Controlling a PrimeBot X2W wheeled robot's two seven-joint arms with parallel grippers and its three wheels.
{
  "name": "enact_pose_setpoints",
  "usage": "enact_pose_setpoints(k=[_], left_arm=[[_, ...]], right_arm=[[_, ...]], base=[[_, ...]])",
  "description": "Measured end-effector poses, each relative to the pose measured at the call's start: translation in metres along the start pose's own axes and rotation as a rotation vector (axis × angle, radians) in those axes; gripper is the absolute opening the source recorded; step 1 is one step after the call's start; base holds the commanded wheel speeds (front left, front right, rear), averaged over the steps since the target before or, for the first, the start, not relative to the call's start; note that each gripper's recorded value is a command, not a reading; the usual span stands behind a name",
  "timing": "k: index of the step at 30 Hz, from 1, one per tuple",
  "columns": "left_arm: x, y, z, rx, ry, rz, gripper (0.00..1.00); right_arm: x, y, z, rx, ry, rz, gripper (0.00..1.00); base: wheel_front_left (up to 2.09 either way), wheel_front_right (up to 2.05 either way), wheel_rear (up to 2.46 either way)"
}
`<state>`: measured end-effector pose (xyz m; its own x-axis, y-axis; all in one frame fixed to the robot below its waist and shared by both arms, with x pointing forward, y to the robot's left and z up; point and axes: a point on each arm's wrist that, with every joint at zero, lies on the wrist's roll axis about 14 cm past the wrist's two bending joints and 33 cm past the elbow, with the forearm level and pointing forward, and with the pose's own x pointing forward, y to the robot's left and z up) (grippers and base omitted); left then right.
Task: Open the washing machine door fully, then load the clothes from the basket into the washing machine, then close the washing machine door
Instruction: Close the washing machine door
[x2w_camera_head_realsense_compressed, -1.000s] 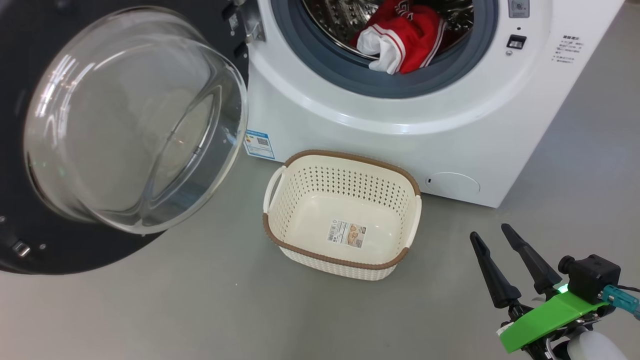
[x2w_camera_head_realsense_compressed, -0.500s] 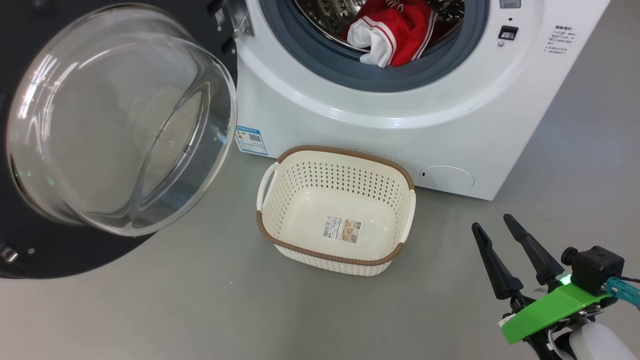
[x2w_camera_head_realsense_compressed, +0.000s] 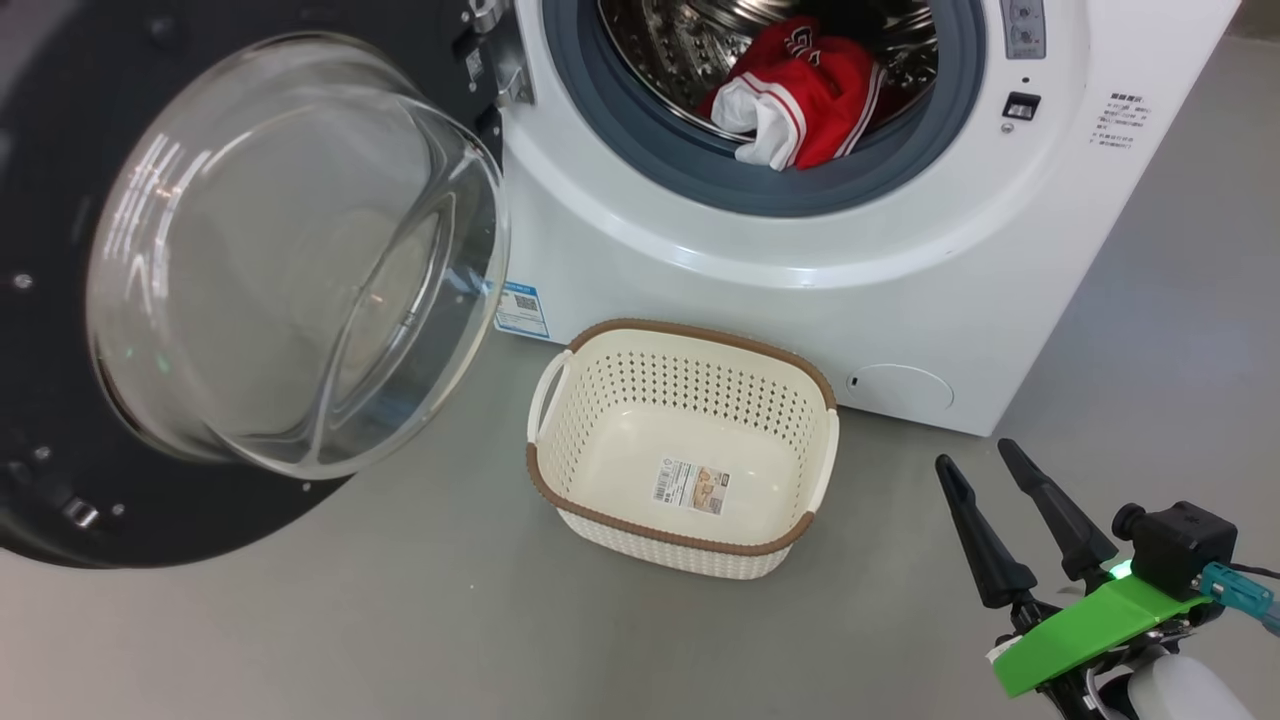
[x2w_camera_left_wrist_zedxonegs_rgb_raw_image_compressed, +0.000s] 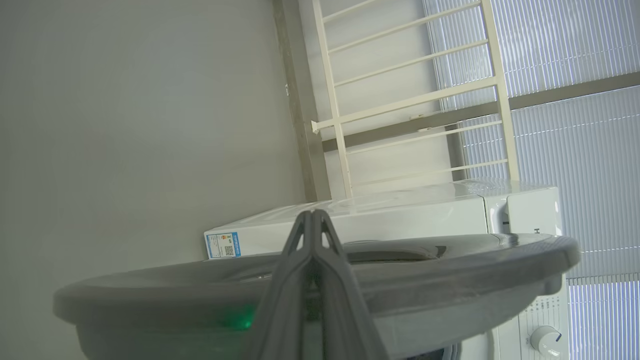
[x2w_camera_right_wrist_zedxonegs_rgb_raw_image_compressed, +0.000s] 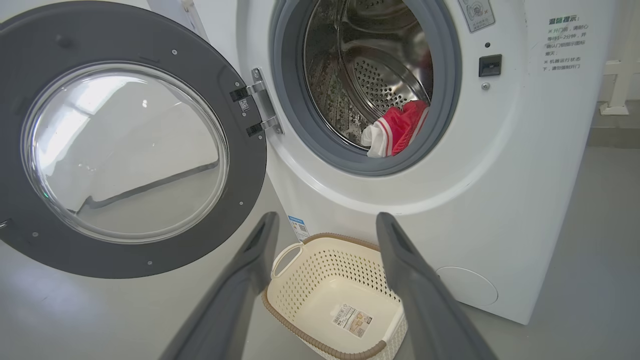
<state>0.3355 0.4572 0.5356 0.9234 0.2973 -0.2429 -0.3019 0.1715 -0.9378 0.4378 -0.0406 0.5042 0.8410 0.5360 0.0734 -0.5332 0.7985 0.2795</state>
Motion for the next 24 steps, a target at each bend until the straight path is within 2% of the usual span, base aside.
enact_pose_setpoints(k=[9, 24], left_arm=[[-0.015, -0.001, -0.020, 0.052, 0.130, -0.029, 0.00], [-0.042, -0.006, -0.091, 0.101, 0.405, -0.100, 0.00]], right_arm=[[-0.007, 0.008, 0.000, -0.001, 0.005, 0.003, 1.00], [-0.022, 0.014, 0.007, 0.005, -0.017, -0.019, 1.00]], base=[[0.00, 0.00, 0.00], [0.00, 0.00, 0.00]])
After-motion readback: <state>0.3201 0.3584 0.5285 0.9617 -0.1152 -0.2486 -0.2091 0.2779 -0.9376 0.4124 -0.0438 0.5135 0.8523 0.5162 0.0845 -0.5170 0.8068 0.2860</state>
